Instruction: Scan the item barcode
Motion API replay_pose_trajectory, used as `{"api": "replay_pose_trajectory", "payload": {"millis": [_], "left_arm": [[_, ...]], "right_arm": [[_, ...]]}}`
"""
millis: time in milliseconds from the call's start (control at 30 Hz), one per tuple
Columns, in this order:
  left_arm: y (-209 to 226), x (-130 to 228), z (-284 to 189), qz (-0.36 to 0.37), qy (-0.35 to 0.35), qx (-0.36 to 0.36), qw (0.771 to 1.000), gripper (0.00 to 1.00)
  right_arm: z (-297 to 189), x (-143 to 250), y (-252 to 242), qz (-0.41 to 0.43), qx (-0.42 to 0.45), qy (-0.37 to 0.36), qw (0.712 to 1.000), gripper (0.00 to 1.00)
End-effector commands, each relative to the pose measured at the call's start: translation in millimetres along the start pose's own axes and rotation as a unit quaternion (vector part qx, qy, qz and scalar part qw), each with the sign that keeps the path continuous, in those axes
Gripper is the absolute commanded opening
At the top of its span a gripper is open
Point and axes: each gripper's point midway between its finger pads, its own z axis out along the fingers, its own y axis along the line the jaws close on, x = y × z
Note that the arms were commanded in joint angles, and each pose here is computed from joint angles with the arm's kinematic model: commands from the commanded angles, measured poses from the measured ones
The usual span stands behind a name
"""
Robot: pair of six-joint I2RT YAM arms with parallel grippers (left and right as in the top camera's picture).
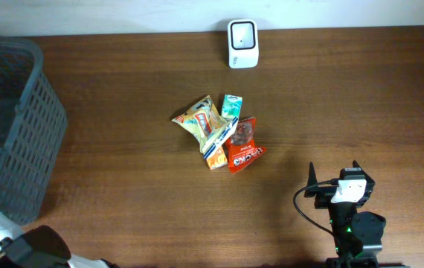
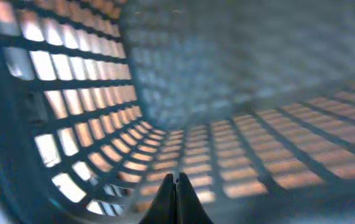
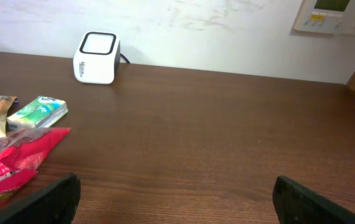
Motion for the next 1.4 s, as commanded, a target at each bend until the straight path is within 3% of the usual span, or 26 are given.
{"api": "replay_pose_trajectory", "payload": {"millis": [0, 100, 233, 367, 467, 533, 567, 633, 667, 700, 733, 767, 800, 867, 967, 1033, 1067, 1100, 1133, 1167, 1300, 1367], "left_arm": [[24.1, 7.9, 27.4, -0.038, 0.019, -0.074, 0.996, 0.0], [-0.3, 42.7, 39.9, 0.015, 0.107, -0.006, 0.994, 0.0], [-19.2, 51.7, 29.8, 0.044, 0.12, 0.065, 0.99, 0.0], [-20.5, 50.6, 24.3, 0.043, 0.113, 0.075, 0.99, 0.0], [-21.9, 33.5, -6.9, 0.034, 0.059, 0.105, 0.992, 0.0], [-25.0, 19.5, -68.9, 0.022, -0.028, 0.182, 0.983, 0.17], [-26.1, 22.6, -96.8, 0.021, -0.058, 0.223, 0.973, 0.2], [-37.3, 47.8, -139.2, 0.035, -0.069, 0.318, 0.945, 0.2], [-50.0, 70.2, -167.4, 0.072, -0.069, 0.386, 0.917, 0.31], [-59.2, 89.1, -187.3, 0.108, -0.068, 0.429, 0.894, 0.45], [-70.0, 111.7, -207.6, 0.171, -0.073, 0.469, 0.863, 0.79], [-81.8, 140.9, -224.8, 0.25, -0.074, 0.498, 0.827, 0.98], [-88.4, 155.8, -230.5, 0.283, -0.067, 0.507, 0.811, 0.99], [-113.5, 205.0, -245.4, 0.379, -0.032, 0.536, 0.753, 1.0], [-150.1, 247.4, -250.9, 0.457, -0.004, 0.555, 0.695, 0.99], [-179.0, 273.3, -243.1, 0.499, 0.012, 0.541, 0.677, 0.99], [-193.2, 282.2, -233.7, 0.517, 0.01, 0.52, 0.68, 0.99], [-206.5, 284.1, -219.0, 0.518, 0.005, 0.486, 0.704, 0.99], [-221.3, 279.3, -195.7, 0.5, -0.007, 0.428, 0.753, 1.0], [-235.9, 278.4, -173.6, 0.494, -0.023, 0.373, 0.785, 0.99], [-287.0, 328.7, -95.9, 0.547, 0.034, 0.264, 0.794, 0.99], [-307.8, 316.0, -40.2, 0.529, 0.01, 0.165, 0.832, 0.99]], "right_arm": [[0.2, 3.2, 0.6, -0.004, 0.0, 0.003, 1.0, 0.98], [0.2, 3.2, 0.6, -0.004, 0.0, 0.003, 1.0, 0.98], [0.2, 3.2, 0.6, -0.004, 0.0, 0.003, 1.0, 0.99], [0.2, 3.2, 0.6, -0.004, 0.0, 0.003, 1.0, 0.98], [0.2, 3.2, 0.6, -0.004, 0.0, 0.003, 1.0, 0.98], [0.2, 3.2, 0.6, -0.004, 0.0, 0.003, 1.0, 0.98], [0.2, 3.2, 0.6, -0.004, 0.0, 0.003, 1.0, 0.98], [0.2, 3.2, 0.6, -0.004, 0.0, 0.003, 1.0, 0.98], [0.2, 3.2, 0.6, -0.004, 0.001, 0.003, 1.0, 0.98], [0.2, 3.2, 0.6, -0.004, 0.0, 0.003, 1.0, 0.98], [0.2, 3.2, 0.7, -0.004, 0.0, 0.003, 1.0, 0.98], [0.2, 3.2, 0.6, -0.004, 0.0, 0.003, 1.0, 0.98], [0.2, 3.2, 0.6, -0.004, 0.001, 0.003, 1.0, 0.98], [0.2, 3.2, 0.6, -0.004, 0.001, 0.003, 1.0, 0.98], [0.2, 3.2, 0.6, -0.004, 0.001, 0.003, 1.0, 0.98], [0.2, 3.2, 0.6, -0.004, 0.0, 0.003, 1.0, 0.98], [0.2, 3.2, 0.6, -0.004, 0.0, 0.003, 1.0, 0.98], [0.2, 3.2, 0.6, -0.004, 0.0, 0.003, 1.0, 0.98], [0.2, 3.2, 0.6, -0.004, 0.0, 0.003, 1.0, 0.98], [0.2, 3.2, 0.6, -0.004, 0.0, 0.003, 1.0, 0.98], [0.2, 3.2, 0.6, -0.004, 0.0, 0.003, 1.0, 0.98], [0.2, 3.2, 0.6, -0.004, 0.001, 0.003, 1.0, 0.98]]}}
